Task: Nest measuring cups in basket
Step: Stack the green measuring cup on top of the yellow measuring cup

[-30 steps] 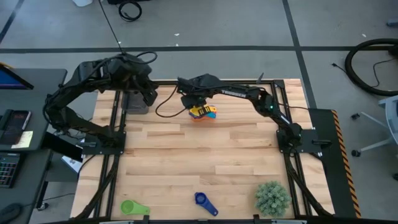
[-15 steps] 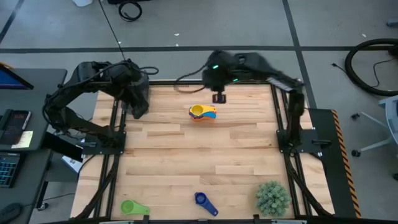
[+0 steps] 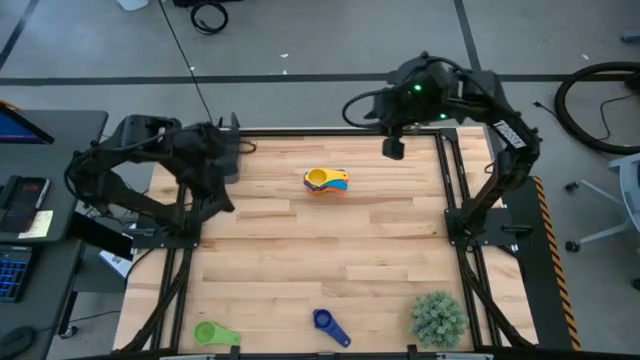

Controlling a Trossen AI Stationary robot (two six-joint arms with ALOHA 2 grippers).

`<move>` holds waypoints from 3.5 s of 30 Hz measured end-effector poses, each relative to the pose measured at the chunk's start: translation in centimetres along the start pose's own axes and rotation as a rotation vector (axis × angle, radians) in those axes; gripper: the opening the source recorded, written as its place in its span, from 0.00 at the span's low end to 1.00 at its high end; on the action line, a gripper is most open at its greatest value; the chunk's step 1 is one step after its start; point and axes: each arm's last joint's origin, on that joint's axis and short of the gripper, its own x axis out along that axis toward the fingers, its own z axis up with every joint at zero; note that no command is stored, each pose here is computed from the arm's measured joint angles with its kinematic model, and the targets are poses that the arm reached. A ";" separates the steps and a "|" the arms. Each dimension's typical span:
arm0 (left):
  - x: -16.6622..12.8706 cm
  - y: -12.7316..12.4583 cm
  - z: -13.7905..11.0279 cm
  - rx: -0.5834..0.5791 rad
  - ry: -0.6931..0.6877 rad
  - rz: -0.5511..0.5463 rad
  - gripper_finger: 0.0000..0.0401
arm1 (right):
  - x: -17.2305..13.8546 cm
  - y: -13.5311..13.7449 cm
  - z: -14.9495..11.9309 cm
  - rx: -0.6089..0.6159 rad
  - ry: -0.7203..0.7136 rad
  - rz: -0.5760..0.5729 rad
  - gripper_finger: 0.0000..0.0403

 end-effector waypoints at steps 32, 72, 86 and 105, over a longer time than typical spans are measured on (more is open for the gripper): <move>9.7 -9.5 -9.4 0.169 0.328 0.224 0.44 | -1.0 0.4 -1.7 -0.070 0.135 0.046 0.24; 26.2 -2.7 -23.8 0.319 0.439 0.135 0.44 | -0.9 0.4 -1.6 -0.018 0.133 0.041 0.24; 26.4 -2.1 -25.8 0.387 0.449 0.094 0.44 | -0.9 0.4 -1.6 -0.018 0.133 0.041 0.24; 26.3 -2.1 -26.3 0.470 0.372 0.101 0.44 | -0.9 0.4 -1.6 -0.018 0.133 0.041 0.23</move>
